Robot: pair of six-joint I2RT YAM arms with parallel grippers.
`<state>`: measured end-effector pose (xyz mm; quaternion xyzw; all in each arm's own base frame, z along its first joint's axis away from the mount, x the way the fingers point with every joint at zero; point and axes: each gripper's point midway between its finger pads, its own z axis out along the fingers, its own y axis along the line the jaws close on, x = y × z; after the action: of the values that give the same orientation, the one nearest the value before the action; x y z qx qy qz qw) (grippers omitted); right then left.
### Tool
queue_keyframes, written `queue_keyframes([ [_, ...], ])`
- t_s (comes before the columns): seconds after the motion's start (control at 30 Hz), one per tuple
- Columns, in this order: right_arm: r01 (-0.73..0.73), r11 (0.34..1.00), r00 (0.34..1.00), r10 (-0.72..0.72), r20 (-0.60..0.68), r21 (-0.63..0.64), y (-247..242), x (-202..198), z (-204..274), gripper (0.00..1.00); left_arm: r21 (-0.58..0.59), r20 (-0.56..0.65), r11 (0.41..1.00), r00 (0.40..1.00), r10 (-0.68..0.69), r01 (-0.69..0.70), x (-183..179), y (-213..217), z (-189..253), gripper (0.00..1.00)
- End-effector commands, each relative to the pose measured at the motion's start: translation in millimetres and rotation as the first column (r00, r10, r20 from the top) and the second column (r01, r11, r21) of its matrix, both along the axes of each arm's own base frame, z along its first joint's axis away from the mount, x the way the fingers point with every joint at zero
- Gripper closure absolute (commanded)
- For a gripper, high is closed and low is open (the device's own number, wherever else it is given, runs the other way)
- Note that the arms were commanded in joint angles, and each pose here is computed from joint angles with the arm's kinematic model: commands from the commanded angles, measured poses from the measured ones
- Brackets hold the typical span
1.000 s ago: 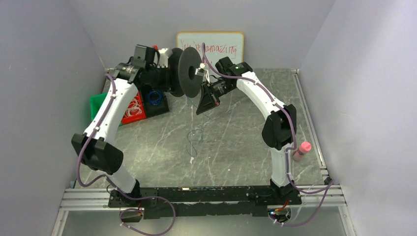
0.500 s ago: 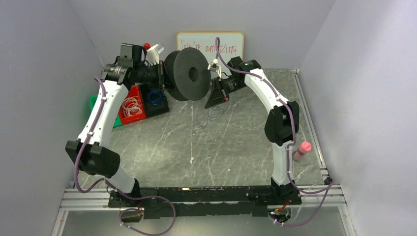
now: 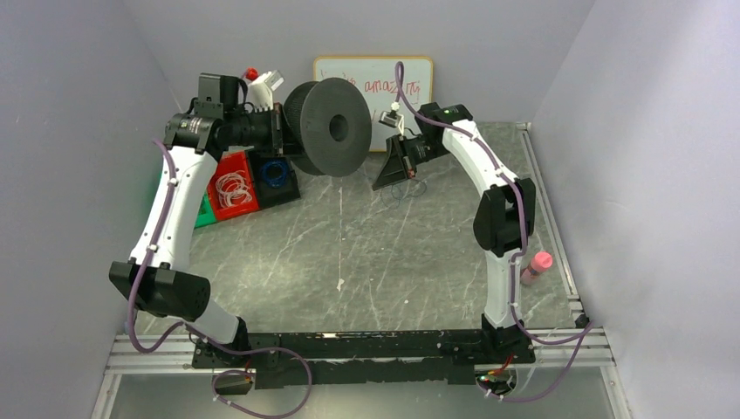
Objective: Wrap the cables
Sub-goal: Wrap the cable around the cable reel.
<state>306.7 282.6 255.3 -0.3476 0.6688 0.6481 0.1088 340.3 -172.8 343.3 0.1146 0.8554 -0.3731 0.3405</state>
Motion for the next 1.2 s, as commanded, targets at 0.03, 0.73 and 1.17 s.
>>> queue_keyframes([
  [0.03, 0.069, 0.985, 0.998, -0.068, 0.009, -0.158, -37, 11, -26, 0.96, 0.003, 0.398, 0.995, 0.913, 0.088, -0.097, 8, 37, 99, 0.98],
  [0.73, 0.289, 0.939, 0.957, -0.283, 0.057, -0.188, -117, 54, -23, 0.98, 0.067, 0.420, 0.998, 0.907, -0.014, -0.015, -2, 37, 87, 0.98],
  [1.17, 0.352, 0.925, 0.934, -0.358, -0.019, -0.141, -131, 66, -8, 1.00, 0.267, 0.405, 0.961, 0.896, -0.181, 0.073, 4, 40, 29, 0.98],
])
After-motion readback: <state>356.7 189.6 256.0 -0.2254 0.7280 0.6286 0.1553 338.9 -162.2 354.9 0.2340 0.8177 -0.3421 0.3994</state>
